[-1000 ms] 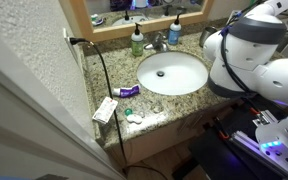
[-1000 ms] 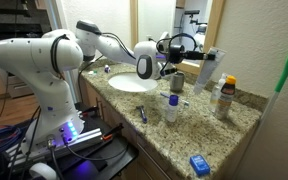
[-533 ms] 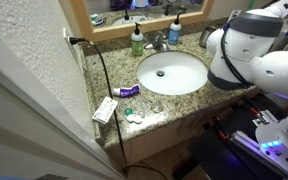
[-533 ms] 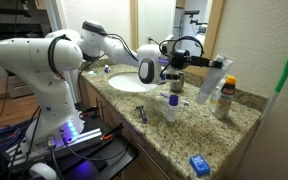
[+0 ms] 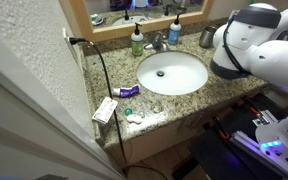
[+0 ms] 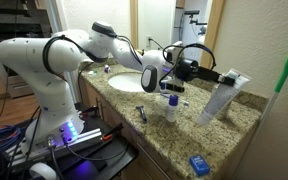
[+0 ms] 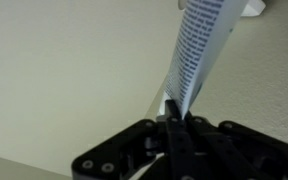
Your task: Set the white tube upright on the right side of the counter
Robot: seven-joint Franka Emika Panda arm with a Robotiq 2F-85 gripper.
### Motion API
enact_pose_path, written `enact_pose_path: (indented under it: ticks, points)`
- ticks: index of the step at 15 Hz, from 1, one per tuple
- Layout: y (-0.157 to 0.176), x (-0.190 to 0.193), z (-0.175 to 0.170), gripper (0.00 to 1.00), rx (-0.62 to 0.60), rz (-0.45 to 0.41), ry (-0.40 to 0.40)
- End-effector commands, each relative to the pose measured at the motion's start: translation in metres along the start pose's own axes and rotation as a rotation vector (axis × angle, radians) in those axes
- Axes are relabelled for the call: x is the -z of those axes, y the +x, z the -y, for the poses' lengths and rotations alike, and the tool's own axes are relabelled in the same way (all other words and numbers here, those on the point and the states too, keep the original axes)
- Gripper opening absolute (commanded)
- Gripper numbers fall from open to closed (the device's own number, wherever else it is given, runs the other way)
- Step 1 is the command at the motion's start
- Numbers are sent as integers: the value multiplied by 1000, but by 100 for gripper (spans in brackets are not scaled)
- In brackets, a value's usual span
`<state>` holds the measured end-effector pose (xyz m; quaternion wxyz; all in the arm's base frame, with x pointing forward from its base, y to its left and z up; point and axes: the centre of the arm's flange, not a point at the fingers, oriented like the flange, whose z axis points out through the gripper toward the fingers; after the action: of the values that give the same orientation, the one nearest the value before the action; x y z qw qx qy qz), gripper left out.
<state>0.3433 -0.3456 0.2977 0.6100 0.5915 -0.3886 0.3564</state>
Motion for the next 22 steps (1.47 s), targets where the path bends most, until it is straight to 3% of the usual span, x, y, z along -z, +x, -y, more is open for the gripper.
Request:
enact_pose_path:
  ticks: [1,3,6,12,17,22]
  points:
    - [-4,-2,1,4,4,8,0]
    - [-6,-3,3,1,6,11,3]
    - [-35,-5,21,1,5,-2,1]
    - [-50,-11,29,1,-54,85,41]
    - [-58,-29,28,1,-119,149,29]
    - [-66,-36,30,1,-90,219,35]
